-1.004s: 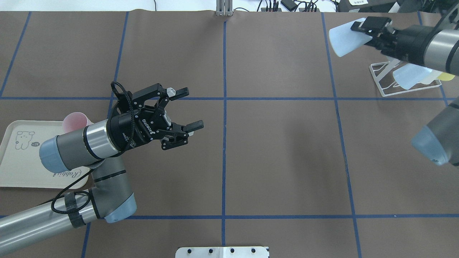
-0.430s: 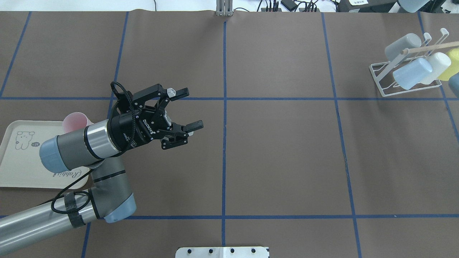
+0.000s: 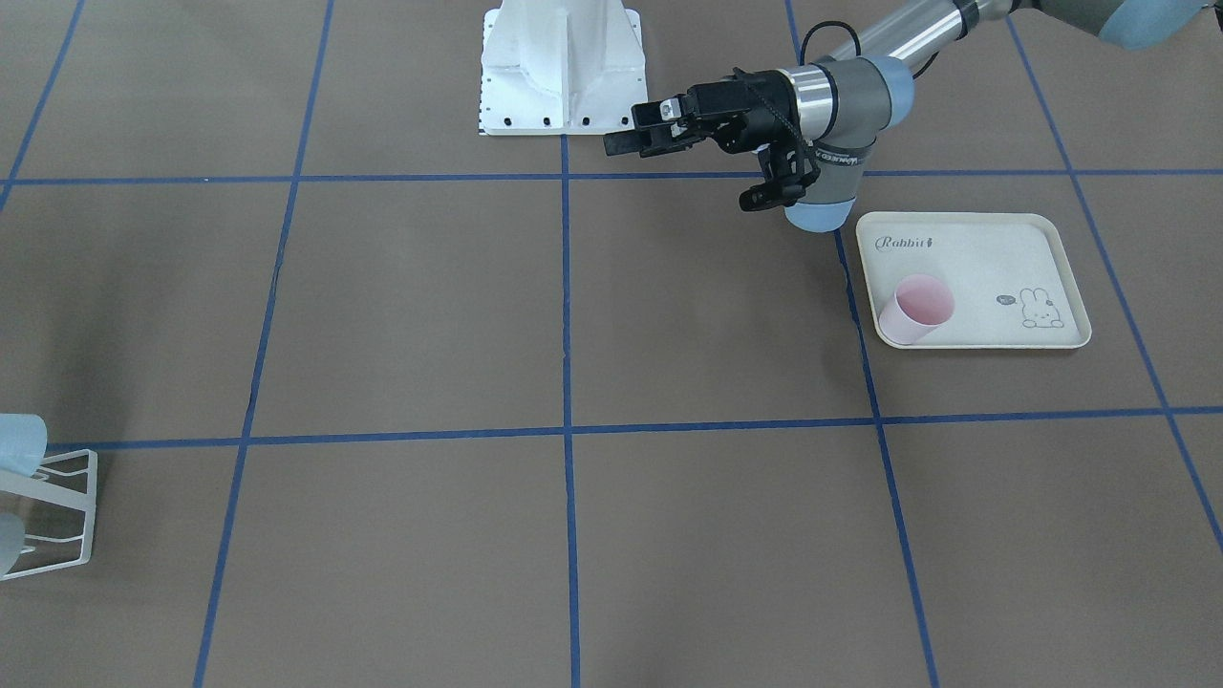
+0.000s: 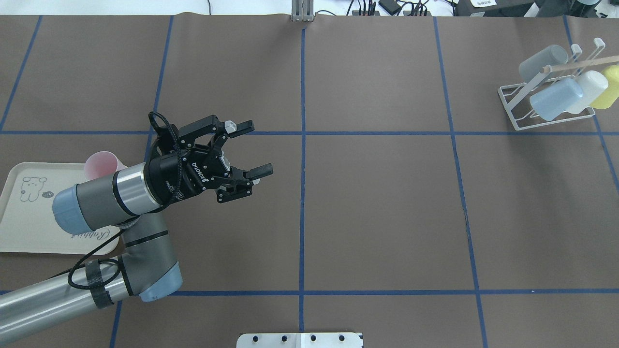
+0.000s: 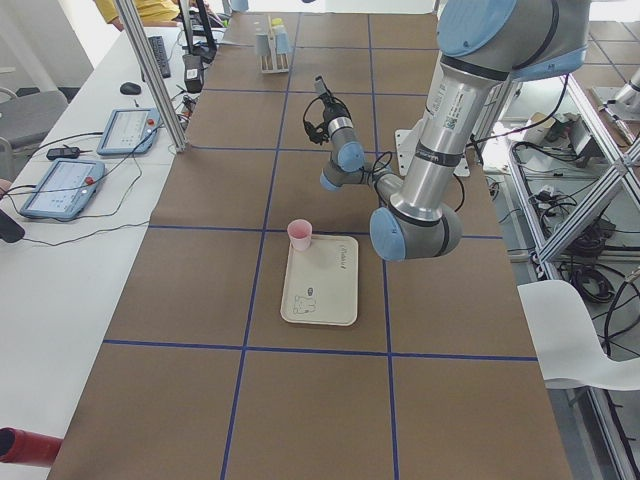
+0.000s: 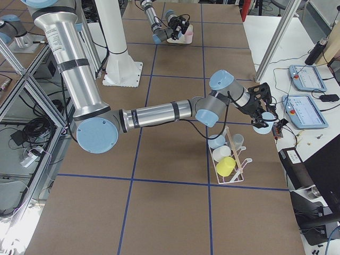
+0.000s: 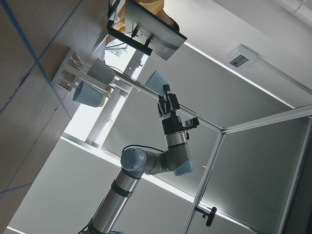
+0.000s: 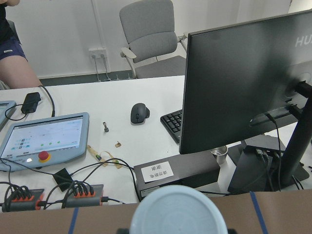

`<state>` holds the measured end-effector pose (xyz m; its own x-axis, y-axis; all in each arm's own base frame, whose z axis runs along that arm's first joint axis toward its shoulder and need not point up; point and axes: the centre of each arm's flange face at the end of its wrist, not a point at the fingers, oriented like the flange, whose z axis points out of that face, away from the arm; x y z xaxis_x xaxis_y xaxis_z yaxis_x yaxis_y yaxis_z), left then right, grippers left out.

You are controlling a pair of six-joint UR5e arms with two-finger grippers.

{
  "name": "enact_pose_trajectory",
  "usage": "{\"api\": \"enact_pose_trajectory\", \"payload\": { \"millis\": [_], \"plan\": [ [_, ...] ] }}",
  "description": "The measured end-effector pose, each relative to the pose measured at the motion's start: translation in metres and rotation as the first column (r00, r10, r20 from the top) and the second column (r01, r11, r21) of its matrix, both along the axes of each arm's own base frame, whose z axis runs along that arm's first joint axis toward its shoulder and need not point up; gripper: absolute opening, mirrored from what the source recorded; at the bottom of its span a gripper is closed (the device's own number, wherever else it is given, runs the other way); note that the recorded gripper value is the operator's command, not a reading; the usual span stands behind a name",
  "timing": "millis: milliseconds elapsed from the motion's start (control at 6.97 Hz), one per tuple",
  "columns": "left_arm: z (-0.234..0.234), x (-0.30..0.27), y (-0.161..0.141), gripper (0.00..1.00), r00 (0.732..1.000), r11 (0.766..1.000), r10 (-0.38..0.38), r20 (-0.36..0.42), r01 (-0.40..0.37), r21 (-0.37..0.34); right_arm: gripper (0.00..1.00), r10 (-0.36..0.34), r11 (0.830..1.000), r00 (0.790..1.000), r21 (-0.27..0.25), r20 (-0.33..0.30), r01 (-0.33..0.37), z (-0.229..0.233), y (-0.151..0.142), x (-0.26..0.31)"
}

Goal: Transfer IKEA cup to right arm and place on rack

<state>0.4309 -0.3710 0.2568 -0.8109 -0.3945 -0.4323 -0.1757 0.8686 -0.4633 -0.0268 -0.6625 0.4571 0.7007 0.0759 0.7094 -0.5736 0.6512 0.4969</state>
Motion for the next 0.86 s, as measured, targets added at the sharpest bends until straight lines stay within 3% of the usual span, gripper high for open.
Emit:
{"api": "enact_pose_trajectory", "payload": {
  "millis": [430, 861],
  "plan": [
    [0.000, 0.002, 0.001, 0.94, 1.000, 1.000, 0.002, 0.005, -0.002, -0.002, 0.00, -0.014, 0.998, 1.000, -0.065, -0.018, 0.013, 0.049, 0.002, 0.000],
    [-0.001, 0.003, 0.002, 0.94, 1.000, 1.000, 0.004, 0.007, -0.004, -0.003, 0.00, -0.051, 0.994, 0.999, -0.096, 0.003, 0.052, 0.070, 0.011, -0.003]
  ]
}}
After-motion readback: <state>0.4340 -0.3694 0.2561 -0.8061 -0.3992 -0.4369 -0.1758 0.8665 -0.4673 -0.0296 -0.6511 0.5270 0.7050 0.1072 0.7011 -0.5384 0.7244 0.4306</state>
